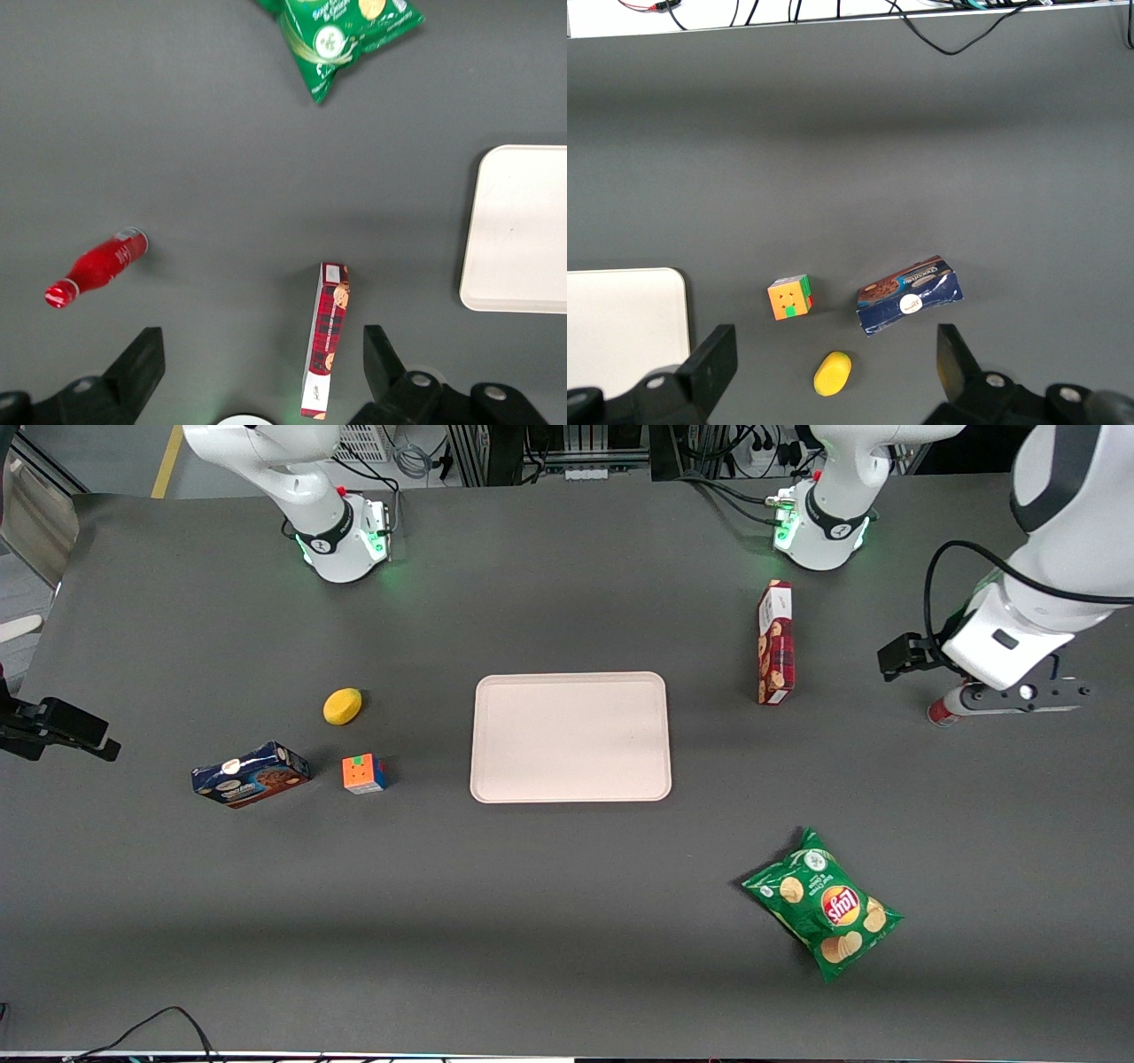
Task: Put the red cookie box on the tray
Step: 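Move the open left gripper over the upright red plaid shortbread box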
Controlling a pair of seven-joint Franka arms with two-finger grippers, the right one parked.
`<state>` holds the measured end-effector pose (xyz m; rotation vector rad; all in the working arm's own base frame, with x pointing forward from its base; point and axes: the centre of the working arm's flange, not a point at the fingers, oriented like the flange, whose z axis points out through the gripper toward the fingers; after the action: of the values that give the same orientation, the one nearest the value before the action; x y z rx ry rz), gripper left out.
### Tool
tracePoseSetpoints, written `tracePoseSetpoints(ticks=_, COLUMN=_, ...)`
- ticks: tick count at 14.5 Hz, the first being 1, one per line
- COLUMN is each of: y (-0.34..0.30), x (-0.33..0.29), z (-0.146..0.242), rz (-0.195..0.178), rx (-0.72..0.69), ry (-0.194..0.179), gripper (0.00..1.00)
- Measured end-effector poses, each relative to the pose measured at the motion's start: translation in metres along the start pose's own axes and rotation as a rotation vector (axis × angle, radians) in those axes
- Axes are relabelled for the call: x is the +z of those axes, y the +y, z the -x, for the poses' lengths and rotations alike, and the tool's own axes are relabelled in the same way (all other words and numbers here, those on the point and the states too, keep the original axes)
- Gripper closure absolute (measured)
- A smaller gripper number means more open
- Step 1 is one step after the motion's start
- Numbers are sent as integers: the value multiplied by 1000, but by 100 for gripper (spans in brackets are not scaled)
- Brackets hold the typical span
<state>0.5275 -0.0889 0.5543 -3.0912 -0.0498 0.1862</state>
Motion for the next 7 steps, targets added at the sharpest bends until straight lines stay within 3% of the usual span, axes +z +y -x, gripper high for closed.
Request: tracePoseSetpoints(ticks=7, y=6, x=18, z=22, rz=-13, rx=-6, ry=8, gripper=0)
